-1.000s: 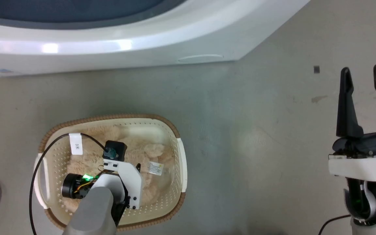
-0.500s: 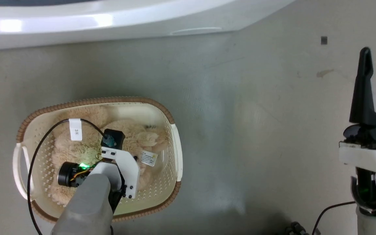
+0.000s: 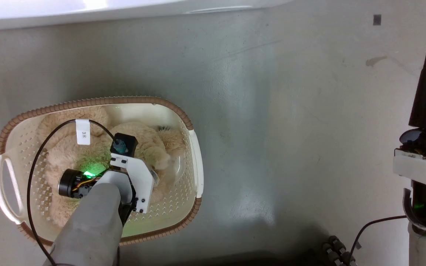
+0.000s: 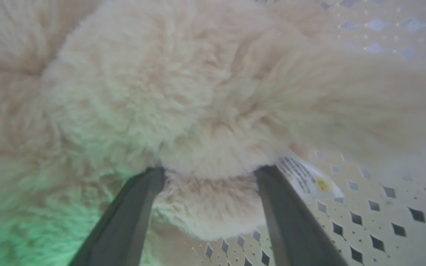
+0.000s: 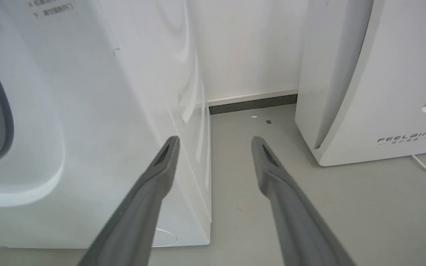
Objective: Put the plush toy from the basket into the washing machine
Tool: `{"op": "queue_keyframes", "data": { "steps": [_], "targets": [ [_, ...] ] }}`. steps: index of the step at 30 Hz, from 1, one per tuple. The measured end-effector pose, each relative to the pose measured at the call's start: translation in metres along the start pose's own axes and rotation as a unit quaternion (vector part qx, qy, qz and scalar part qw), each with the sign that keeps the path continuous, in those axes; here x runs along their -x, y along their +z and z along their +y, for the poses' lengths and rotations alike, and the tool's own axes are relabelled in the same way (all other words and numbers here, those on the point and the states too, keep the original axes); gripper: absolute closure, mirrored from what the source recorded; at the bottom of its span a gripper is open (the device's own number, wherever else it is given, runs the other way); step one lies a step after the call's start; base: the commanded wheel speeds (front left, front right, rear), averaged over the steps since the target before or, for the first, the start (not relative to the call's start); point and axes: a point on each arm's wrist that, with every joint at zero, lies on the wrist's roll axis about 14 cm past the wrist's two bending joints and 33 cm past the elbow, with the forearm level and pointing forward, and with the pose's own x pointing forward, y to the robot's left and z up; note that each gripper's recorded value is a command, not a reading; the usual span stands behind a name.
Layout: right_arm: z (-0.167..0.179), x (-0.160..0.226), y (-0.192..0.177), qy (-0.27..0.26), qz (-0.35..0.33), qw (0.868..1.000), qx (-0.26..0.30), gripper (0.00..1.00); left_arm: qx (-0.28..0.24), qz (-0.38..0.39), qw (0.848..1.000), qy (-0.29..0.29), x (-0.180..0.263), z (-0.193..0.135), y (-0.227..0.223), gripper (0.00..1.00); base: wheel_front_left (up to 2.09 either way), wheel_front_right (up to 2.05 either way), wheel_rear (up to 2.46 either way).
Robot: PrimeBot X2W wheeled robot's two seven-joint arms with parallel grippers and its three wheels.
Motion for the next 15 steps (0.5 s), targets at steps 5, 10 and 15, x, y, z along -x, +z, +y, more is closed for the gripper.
{"op": "queue_keyframes", "data": {
  "steps": [5,10,15],
  "targets": [
    [-0.001,-0.004,0.001,-0.002,-0.009,1.0,-0.007,0.0,-0.012,0.017,1.0,-0.004,-0.006,0.001,-0.007,1.0,0.0,0.0,0.0],
    [-0.001,-0.005,0.014,-0.001,-0.028,1.0,-0.013,0.0,-0.017,0.021,1.0,-0.006,-0.002,0.001,-0.008,1.0,0.0,0.0,0.0],
    [0.003,-0.003,0.034,0.002,-0.047,0.999,-0.016,0.0,-0.012,-0.009,1.0,-0.004,0.013,0.001,0.003,1.0,0.0,0.0,0.0]
  ]
}}
